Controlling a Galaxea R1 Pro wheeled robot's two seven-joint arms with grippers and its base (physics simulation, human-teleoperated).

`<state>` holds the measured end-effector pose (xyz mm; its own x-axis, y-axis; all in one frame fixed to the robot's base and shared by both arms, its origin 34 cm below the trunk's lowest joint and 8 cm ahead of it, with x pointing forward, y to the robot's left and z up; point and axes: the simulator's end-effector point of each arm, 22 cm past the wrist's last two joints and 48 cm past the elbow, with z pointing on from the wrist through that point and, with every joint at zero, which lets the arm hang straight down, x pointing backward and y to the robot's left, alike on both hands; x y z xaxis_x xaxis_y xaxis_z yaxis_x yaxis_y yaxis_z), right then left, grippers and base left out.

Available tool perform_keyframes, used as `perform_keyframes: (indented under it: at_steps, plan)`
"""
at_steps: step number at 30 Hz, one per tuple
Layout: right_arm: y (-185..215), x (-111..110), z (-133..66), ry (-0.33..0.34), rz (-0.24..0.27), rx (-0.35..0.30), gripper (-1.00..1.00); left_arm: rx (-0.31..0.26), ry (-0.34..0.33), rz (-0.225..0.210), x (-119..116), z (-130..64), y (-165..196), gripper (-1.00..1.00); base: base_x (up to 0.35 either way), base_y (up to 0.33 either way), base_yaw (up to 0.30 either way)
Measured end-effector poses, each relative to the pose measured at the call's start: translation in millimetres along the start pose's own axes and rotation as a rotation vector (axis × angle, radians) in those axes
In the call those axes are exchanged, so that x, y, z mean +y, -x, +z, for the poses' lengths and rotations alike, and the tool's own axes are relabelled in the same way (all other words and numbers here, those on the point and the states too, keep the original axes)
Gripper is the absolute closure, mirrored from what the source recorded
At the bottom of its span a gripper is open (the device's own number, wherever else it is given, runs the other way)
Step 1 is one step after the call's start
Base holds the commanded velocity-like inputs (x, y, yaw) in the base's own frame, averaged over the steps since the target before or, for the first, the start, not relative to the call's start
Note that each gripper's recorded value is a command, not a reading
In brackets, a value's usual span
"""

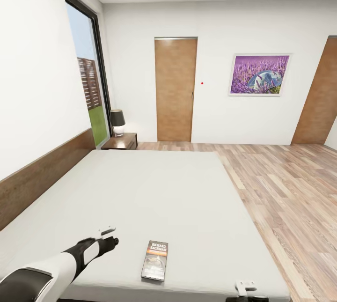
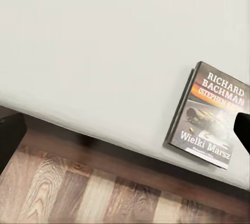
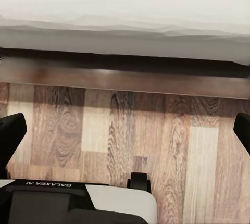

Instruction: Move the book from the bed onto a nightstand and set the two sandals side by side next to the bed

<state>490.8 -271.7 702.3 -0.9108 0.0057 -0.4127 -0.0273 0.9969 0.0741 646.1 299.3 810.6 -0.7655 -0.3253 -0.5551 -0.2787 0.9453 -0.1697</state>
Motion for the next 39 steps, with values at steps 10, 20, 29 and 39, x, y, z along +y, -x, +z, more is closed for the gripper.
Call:
perform_keyframes:
  at_steps: [10,20,29,39]
  plan:
    - [73.6,38.9,-11.4,0.102,-0.021,-0.04,-1.0,0.048,-0.063,0.047,-57.2,-19.1,43.8,-1.0,0.0,0.0,0.0]
    - [135.6,56.4,-42.6,0.187,-0.073,-0.058,-1.0,0.164,-0.072,0.104,-117.5,-32.3,15.0,-1.0,0.0,0.0,0.0]
    - [228.8,62.4,-89.0,0.267,0.063,-0.132,-1.0,0.277,-0.106,0.158,-163.7,-49.2,-8.1,-1.0,0.0,0.0,0.0]
    - [313.7,95.9,-160.6,0.391,0.077,-0.198,-1.0,0.251,-0.149,0.207,-212.1,-79.3,48.8,-1.0,0.0,0.0,0.0]
